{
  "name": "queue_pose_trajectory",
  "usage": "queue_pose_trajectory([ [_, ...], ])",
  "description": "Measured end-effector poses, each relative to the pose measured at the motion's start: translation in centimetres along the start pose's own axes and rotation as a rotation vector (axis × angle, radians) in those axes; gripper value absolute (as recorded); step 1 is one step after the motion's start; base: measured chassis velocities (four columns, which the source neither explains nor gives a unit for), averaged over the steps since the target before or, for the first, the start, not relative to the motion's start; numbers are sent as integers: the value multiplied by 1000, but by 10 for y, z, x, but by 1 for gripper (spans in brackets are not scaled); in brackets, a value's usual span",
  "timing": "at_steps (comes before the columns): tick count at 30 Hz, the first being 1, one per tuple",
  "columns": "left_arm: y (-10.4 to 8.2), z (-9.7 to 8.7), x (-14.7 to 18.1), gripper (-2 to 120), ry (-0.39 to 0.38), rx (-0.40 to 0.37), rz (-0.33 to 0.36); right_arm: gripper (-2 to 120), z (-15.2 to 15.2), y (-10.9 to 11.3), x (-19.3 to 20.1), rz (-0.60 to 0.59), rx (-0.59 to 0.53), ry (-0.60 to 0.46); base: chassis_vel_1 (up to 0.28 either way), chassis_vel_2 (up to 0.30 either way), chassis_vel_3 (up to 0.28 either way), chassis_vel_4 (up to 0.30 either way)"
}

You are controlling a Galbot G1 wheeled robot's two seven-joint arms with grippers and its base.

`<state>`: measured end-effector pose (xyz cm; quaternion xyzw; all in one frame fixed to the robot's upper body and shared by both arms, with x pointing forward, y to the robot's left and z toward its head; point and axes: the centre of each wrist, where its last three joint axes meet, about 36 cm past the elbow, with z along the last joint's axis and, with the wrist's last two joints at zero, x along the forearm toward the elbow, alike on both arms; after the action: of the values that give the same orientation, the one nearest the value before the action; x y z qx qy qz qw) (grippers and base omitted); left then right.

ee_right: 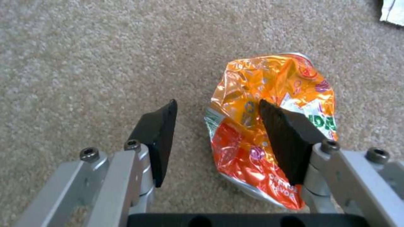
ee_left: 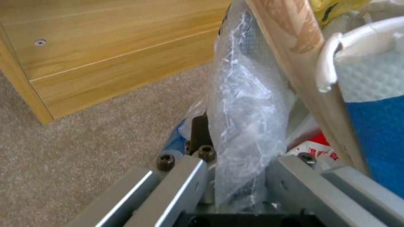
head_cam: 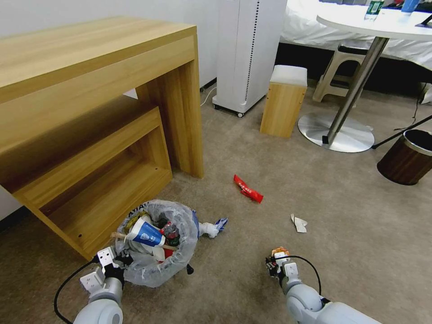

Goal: Pick up the trash bin and place the garbage on the floor into it.

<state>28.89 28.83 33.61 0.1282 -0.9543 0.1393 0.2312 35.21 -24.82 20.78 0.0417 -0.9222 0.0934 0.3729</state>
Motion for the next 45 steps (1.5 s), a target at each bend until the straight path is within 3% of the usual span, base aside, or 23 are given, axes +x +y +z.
queue_pose_trajectory([
  [7,1,1,0,1,-3,-4,0,51,0,0,1,1,6,2,0,0,0,0],
  [10,2,1,0,1,-2,-7,-2,39,3,-2,0,9,11,6,0,0,0,0],
  [14,2,3,0,1,0,-11,-4,35,3,-5,0,16,2,9,0,0,0,0],
  [24,3,8,7,1,-3,-10,-14,35,-3,-9,5,2,15,1,0,0,0,0],
  [27,4,8,8,1,-2,-14,-15,22,3,-10,7,5,25,-3,0,0,0,0],
  [35,6,10,11,1,-5,-18,-20,0,9,-12,10,8,41,-16,0,0,0,0],
  [45,7,11,12,1,-7,-19,-23,0,11,-15,12,6,38,-27,0,0,0,0],
])
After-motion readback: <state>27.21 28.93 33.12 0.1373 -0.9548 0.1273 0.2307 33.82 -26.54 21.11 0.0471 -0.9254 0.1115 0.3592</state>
